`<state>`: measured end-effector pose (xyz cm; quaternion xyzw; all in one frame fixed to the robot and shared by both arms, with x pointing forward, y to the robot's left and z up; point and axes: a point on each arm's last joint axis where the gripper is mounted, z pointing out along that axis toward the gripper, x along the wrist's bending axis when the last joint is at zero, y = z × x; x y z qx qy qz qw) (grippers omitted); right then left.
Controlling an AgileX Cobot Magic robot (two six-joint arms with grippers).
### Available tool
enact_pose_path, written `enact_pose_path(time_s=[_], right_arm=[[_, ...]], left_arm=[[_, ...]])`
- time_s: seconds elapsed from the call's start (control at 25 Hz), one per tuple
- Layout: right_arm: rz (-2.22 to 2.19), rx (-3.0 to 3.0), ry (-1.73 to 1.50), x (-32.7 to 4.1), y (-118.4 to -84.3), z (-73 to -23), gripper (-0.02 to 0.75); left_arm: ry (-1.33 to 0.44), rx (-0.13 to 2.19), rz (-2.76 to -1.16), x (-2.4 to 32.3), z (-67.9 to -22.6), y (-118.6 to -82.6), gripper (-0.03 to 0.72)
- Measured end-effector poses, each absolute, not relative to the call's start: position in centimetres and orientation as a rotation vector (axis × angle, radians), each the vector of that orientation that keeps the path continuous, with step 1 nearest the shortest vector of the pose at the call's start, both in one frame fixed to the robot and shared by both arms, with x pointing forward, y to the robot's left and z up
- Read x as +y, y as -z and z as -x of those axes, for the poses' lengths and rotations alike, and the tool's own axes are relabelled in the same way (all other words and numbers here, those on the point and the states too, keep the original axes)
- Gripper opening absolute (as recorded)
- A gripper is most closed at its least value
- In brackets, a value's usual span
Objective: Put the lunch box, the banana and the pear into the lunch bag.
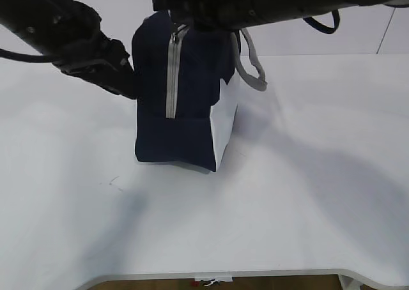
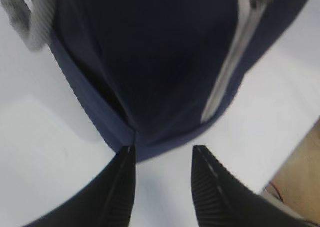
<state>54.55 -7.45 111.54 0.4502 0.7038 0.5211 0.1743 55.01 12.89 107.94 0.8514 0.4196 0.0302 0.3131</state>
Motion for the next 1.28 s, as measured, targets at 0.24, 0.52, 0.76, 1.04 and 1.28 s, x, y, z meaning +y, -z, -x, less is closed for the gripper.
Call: enact_pose_path(time_s=[0.24, 0.52, 0.76, 1.04, 1.28], right_arm=[[-1.303, 1.974, -1.508, -7.4, -111.7, -54.6, 0.013], [-1.342, 1.956, -1.538, -7.3, -111.7, -54.6, 0.013], [-1.348, 1.956, -1.54, -7.3, -111.7, -54.6, 0.013], [-1.35, 1.96, -1.537, -7.3, -111.6, -54.6, 0.013], [-1.345, 1.955, -1.541, -7.3, -111.7, -54.6, 0.013]], left_arm=[[-0.131, 1.065, -2.164, 12.5, -55.5, -107.4, 0.284], [-0.112, 1.069, -2.117, 11.7, -56.7, -105.8, 0.281], [-0.107, 1.063, -2.117, 11.5, -57.1, -105.2, 0.126], [-0.127, 1.022, -2.199, 11.9, -56.8, -105.1, -0.007], [-0.17, 0.969, -2.277, 13.0, -55.8, -106.5, -0.008]])
